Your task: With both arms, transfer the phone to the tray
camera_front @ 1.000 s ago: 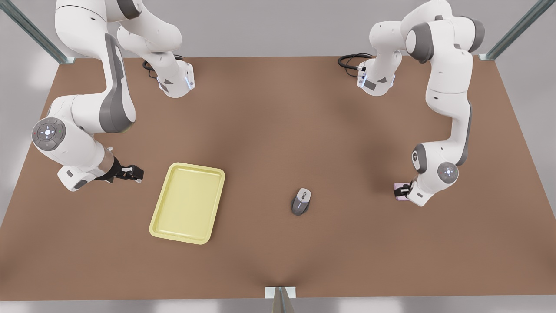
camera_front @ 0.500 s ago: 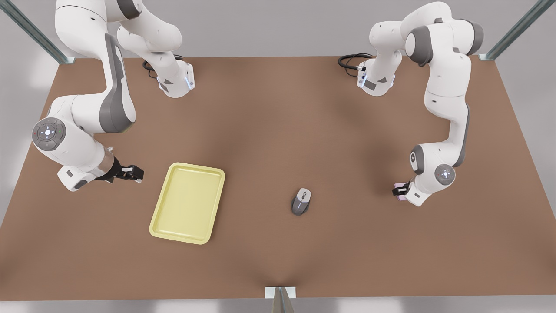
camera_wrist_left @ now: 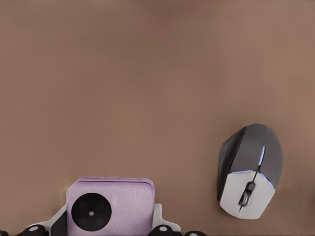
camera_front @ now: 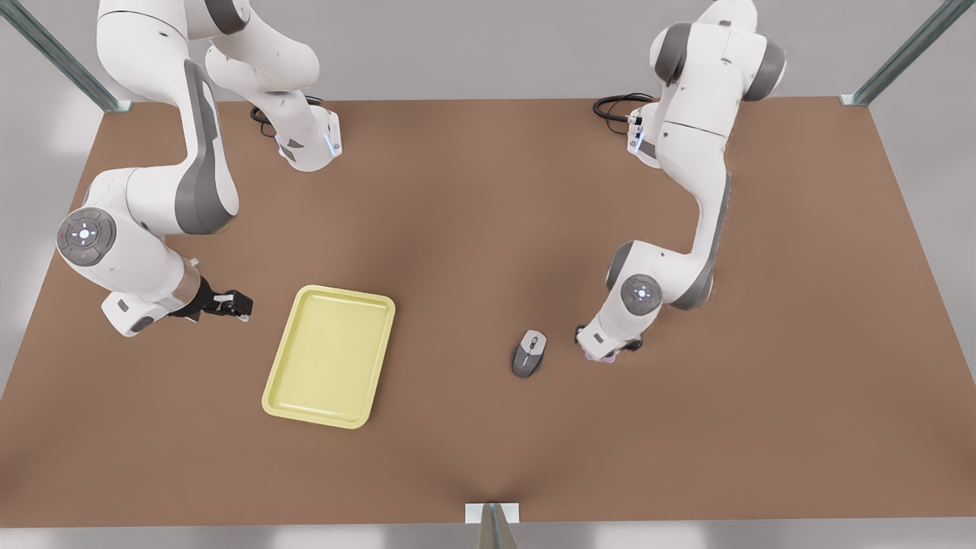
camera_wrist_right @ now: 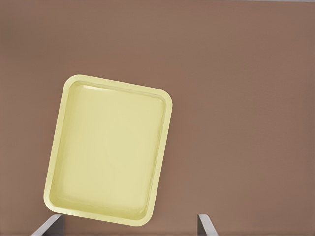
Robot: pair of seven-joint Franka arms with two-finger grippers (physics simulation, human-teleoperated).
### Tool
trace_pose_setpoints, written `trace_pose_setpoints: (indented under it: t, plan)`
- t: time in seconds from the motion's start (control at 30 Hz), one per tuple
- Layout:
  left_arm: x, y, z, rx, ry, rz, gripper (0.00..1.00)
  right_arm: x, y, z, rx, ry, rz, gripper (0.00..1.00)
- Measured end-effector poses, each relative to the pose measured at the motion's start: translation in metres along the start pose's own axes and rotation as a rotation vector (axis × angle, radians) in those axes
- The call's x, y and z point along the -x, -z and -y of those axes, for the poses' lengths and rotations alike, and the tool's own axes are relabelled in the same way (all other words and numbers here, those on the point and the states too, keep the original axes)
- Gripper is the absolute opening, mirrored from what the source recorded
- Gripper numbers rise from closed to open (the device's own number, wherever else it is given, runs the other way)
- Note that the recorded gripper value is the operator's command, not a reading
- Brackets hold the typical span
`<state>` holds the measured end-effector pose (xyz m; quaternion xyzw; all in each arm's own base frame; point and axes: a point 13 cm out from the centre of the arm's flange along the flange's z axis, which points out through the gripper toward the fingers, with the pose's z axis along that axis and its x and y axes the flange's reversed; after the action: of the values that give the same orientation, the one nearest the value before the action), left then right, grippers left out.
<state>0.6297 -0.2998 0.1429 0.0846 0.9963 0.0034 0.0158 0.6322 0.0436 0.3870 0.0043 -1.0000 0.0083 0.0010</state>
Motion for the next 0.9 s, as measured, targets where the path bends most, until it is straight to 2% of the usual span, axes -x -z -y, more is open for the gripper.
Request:
trace_pose_setpoints:
  t: [0.2,0.37,0.4,0.43,0.47,0.53,0.6,0.63,0.7,0.73,0.8,0.9]
  plan:
    - [-0.067,0.005,0.252,-0.029,-0.039,-0.069,0.63,0.000,0.000,-0.002,0.001,0.003,0.001,1.00]
    - [-0.118,-0.026,0.307,0.002,0.073,-0.152,0.64,0.000,-0.001,-0.003,0.005,0.002,-0.002,1.00]
    - [-0.121,-0.031,0.307,0.010,0.105,-0.161,0.67,0.000,-0.001,-0.003,0.006,0.003,-0.002,1.00]
    - [-0.123,-0.034,0.307,0.015,0.135,-0.166,0.79,0.000,-0.001,-0.004,0.006,0.004,-0.003,1.00]
    - [-0.124,-0.035,0.307,0.018,0.164,-0.170,1.00,0.000,-0.001,-0.005,0.006,0.005,-0.002,1.00]
    - [-0.119,-0.030,0.302,0.017,0.226,-0.172,1.00,0.000,-0.001,-0.007,0.007,0.008,-0.003,1.00]
    - [-0.086,-0.004,0.269,-0.005,0.323,-0.169,1.00,0.001,-0.002,-0.017,0.009,0.021,-0.003,1.00]
    - [-0.058,0.036,0.232,-0.027,0.387,-0.163,1.00,0.002,0.000,-0.023,0.010,0.030,0.003,1.00]
    - [0.016,0.164,0.066,-0.084,0.581,-0.121,1.00,0.002,0.002,-0.046,0.012,0.064,0.008,1.00]
    - [0.029,0.214,-0.040,-0.078,0.675,-0.101,1.00,0.004,0.004,-0.060,0.015,0.085,0.017,1.00]
    - [-0.025,0.257,-0.176,-0.036,0.757,-0.150,1.00,0.004,0.002,-0.100,0.022,0.143,0.020,1.00]
    - [-0.085,0.262,-0.220,0.019,0.686,-0.247,1.00,-0.010,-0.023,-0.182,0.060,0.237,-0.009,1.00]
